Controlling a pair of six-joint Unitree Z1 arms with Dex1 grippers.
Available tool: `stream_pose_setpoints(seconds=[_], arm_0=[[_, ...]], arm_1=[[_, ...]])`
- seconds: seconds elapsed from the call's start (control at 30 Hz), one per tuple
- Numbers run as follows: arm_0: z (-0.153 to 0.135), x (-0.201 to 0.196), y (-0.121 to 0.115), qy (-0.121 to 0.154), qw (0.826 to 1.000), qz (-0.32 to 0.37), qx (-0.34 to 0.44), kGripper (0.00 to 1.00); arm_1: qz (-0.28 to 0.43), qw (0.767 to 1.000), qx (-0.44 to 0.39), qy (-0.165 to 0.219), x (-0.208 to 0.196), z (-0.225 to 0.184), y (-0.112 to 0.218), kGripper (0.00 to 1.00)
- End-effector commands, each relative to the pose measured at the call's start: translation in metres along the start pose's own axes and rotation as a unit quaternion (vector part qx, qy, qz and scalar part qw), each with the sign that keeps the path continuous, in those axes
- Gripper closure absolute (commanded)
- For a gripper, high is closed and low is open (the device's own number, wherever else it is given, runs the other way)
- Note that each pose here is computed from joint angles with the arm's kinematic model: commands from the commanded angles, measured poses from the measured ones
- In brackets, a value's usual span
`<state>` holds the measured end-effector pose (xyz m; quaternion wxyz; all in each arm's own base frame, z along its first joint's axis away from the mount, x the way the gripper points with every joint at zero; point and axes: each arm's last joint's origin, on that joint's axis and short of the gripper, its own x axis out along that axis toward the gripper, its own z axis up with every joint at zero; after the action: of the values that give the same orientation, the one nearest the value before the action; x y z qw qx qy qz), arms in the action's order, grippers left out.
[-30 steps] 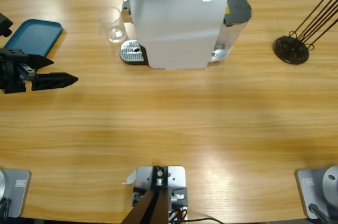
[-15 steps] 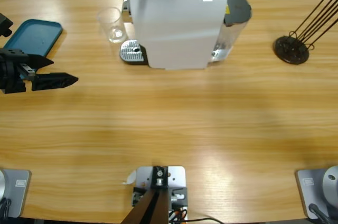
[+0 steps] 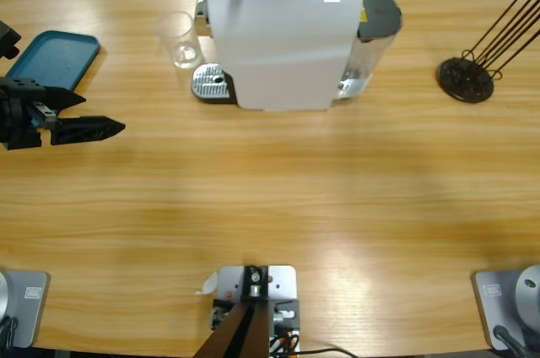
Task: Pour coffee
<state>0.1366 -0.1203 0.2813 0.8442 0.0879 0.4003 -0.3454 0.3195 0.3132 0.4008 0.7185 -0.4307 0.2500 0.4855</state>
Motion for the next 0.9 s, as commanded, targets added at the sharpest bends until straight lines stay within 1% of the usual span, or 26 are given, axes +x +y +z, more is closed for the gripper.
stream_pose_setpoints(seconds=[0.03, 0.33, 0.7, 0.73, 0.77, 0.8, 0.83, 0.9], arm_0=[[-0.009, 0.013, 0.001, 0.030, 1.000, -0.002, 0.000, 0.004], [-0.009, 0.014, 0.001, 0.032, 0.999, -0.002, 0.000, 0.004], [-0.009, 0.015, 0.001, 0.031, 1.000, -0.002, 0.000, 0.004], [-0.009, 0.015, 0.001, 0.031, 1.000, -0.002, 0.000, 0.004], [-0.009, 0.015, 0.001, 0.032, 0.999, -0.002, 0.000, 0.004], [-0.009, 0.015, 0.001, 0.032, 0.999, -0.002, 0.000, 0.004], [-0.009, 0.015, 0.001, 0.032, 0.999, -0.002, 0.000, 0.004], [-0.009, 0.015, 0.001, 0.032, 0.999, -0.002, 0.000, 0.004]], arm_1=[[0.021, 0.999, 0.004, 0.033, 0.035, -0.008, -0.001, 1.000], [0.028, 0.999, -0.001, 0.032, 0.043, 0.004, -0.002, 1.000], [0.044, 0.998, -0.003, 0.044, 0.042, 0.003, 0.004, 1.000], [0.046, 0.998, -0.004, 0.044, 0.042, 0.004, 0.005, 0.979], [0.049, 0.998, -0.006, 0.045, 0.042, 0.005, 0.007, 0.706], [0.052, 0.997, -0.006, 0.049, 0.042, 0.005, 0.009, 0.505], [0.054, 0.997, -0.005, 0.051, 0.042, 0.004, 0.009, 0.394], [0.058, 0.997, -0.006, 0.055, 0.043, 0.004, 0.010, 0.307]])
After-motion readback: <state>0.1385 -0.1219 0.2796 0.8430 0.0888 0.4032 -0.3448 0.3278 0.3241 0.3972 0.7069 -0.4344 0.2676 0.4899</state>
